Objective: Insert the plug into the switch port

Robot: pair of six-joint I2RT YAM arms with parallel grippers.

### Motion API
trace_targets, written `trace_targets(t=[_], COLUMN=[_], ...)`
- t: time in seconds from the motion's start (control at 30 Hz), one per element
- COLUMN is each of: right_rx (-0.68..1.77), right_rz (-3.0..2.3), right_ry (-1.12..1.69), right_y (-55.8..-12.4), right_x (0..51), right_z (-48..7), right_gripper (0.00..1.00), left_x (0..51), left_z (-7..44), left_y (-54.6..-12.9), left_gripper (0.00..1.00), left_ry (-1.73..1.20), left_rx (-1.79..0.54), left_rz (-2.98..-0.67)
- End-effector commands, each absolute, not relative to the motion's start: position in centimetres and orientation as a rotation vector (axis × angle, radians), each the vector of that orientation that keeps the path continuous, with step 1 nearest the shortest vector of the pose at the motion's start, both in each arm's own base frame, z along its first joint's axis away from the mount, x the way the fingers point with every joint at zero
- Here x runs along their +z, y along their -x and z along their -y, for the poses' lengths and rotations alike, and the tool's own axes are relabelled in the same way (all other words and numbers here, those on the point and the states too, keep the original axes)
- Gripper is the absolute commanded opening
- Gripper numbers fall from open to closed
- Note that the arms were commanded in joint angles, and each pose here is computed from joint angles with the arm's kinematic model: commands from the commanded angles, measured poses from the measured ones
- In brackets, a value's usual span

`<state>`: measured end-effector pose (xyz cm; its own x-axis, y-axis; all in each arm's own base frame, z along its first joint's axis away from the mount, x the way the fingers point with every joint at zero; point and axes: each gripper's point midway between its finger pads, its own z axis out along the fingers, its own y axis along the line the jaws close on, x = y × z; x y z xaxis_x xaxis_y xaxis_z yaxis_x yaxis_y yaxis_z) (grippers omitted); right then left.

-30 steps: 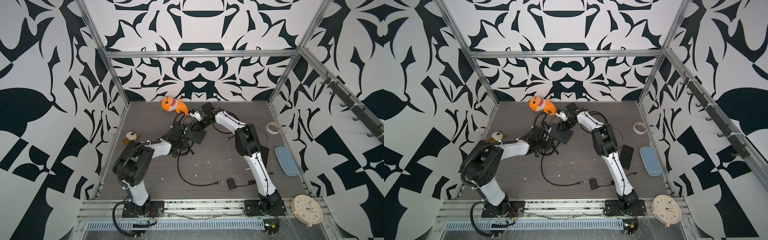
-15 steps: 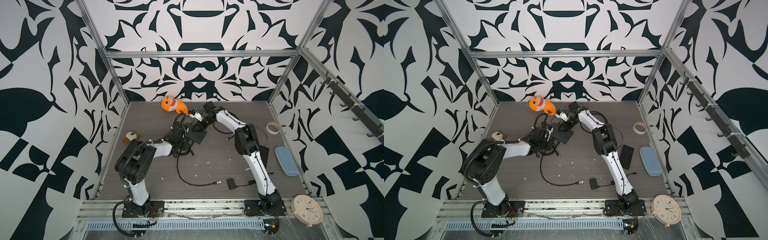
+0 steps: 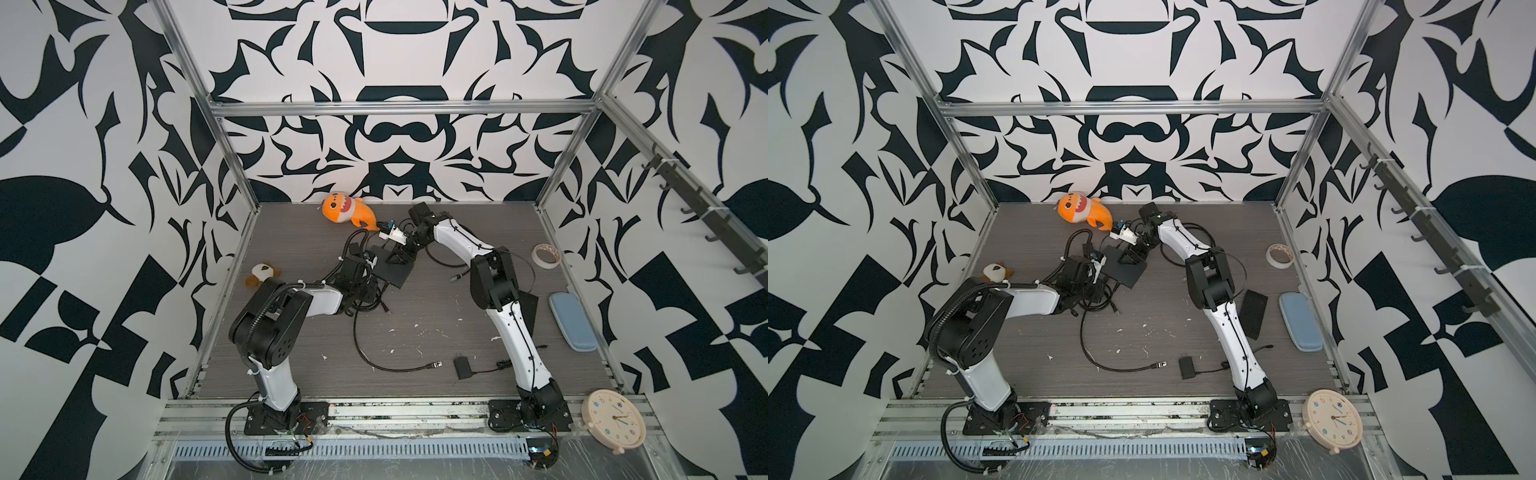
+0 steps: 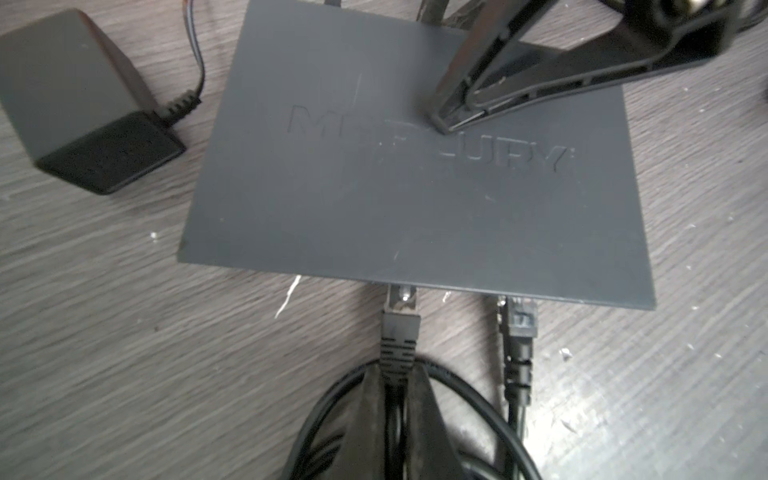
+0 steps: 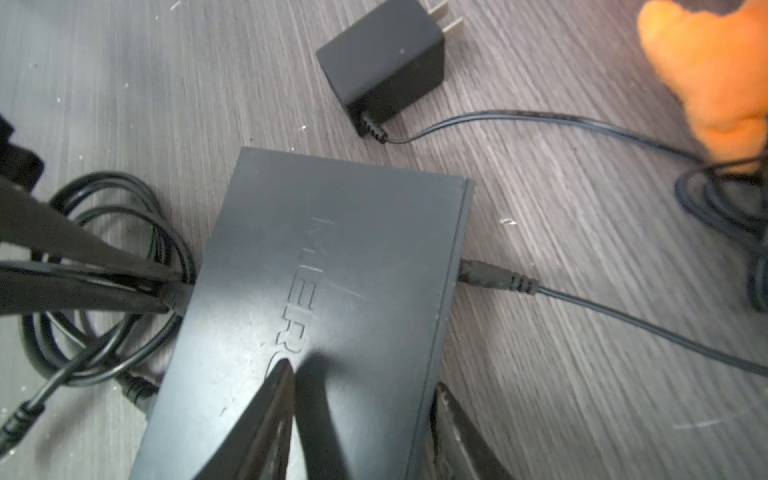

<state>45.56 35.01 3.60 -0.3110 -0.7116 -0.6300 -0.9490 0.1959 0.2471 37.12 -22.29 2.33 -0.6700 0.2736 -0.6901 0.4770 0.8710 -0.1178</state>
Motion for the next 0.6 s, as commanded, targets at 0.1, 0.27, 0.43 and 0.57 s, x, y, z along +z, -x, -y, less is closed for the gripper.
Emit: trace_targets(t=[0.1, 0.27, 0.43, 0.57], right_rx=[1.658, 1.645, 1.317, 0.984], right_rz=[-2.430, -2.410, -2.542, -2.618], right_ry=[1.814, 1.847, 1.600, 1.075], right_y=[-24.1, -23.9, -30.7, -41.9], right_x=[0.3, 0.6, -0.1, 1.3], right_z=[-38.0, -38.2, -38.1, -36.5], right_gripper=[0.42, 0.42, 0.45, 0.48], left_x=[3.1, 3.2, 3.6, 3.6], left_z=[24.8, 24.6, 22.4, 19.6], left_y=[-41.2, -41.7, -41.9, -42.3], left_gripper=[0.00, 0.02, 0.07, 0.11], left_ry=[-0.536, -0.504, -0.425, -0.319], left_rx=[-0.437, -0.429, -0.379, -0.326], left_rz=[-2.185, -2.177, -2.208, -2.258])
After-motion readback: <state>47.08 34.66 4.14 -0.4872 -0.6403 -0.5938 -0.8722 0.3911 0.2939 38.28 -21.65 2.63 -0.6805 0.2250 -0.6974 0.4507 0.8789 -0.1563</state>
